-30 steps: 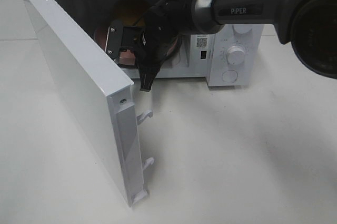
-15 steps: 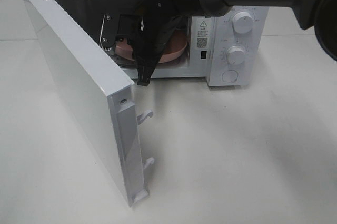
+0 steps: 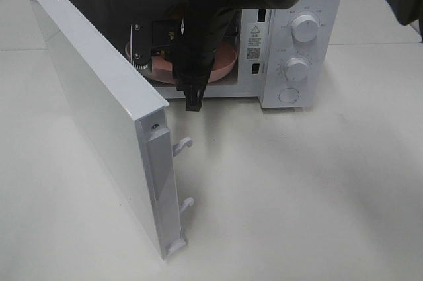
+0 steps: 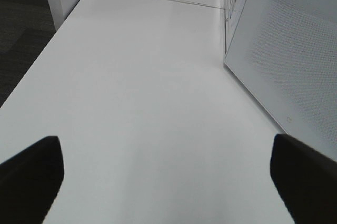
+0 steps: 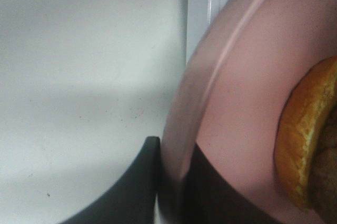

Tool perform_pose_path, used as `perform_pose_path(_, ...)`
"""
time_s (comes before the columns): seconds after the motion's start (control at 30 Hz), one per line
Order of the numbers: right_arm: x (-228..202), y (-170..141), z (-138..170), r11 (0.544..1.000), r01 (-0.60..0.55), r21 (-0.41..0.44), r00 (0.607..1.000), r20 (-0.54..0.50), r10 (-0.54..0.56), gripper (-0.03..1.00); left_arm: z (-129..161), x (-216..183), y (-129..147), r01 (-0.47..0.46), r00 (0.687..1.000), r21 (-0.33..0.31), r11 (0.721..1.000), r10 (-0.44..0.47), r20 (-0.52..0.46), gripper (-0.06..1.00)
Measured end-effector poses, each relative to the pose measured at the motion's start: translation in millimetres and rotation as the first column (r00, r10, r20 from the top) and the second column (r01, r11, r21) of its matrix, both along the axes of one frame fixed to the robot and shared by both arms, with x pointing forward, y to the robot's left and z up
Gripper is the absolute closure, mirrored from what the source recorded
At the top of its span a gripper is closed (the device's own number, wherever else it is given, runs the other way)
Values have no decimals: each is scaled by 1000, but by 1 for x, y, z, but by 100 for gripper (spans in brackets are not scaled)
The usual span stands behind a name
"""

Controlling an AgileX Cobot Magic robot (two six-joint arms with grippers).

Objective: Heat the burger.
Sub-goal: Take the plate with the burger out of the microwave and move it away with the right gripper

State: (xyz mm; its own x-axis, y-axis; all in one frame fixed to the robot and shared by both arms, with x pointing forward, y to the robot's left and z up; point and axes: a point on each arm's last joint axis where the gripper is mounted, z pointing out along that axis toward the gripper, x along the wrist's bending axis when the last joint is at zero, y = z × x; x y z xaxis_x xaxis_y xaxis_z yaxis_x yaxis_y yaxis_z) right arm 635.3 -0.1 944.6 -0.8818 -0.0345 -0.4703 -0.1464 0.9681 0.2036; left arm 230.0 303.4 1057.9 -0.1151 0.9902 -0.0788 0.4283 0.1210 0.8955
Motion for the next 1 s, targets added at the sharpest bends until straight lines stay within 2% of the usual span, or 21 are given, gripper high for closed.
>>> perform_pose_path(0.23, -13, -8, 4, 997, -68, -26, 998, 6, 68, 87, 0, 0, 0, 0, 1000, 0, 1000, 0, 0, -5)
perform_pose_path(0.47, -25, -23, 12, 979, -198, -51, 980, 6, 199, 87, 0, 0, 0, 0, 1000, 0, 1000, 0, 0, -5)
perform_pose_path(0.7, -34, -31, 17, 969, -240, -64, 970, 22, 242, 87, 0, 0, 0, 0, 1000, 0, 1000, 0, 0, -5)
perform_pose_path(1.0, -53, -44, 31, 960, -276, -46, 955, 99, 279, 87, 0, 0, 0, 0, 1000, 0, 1000, 0, 0, -5)
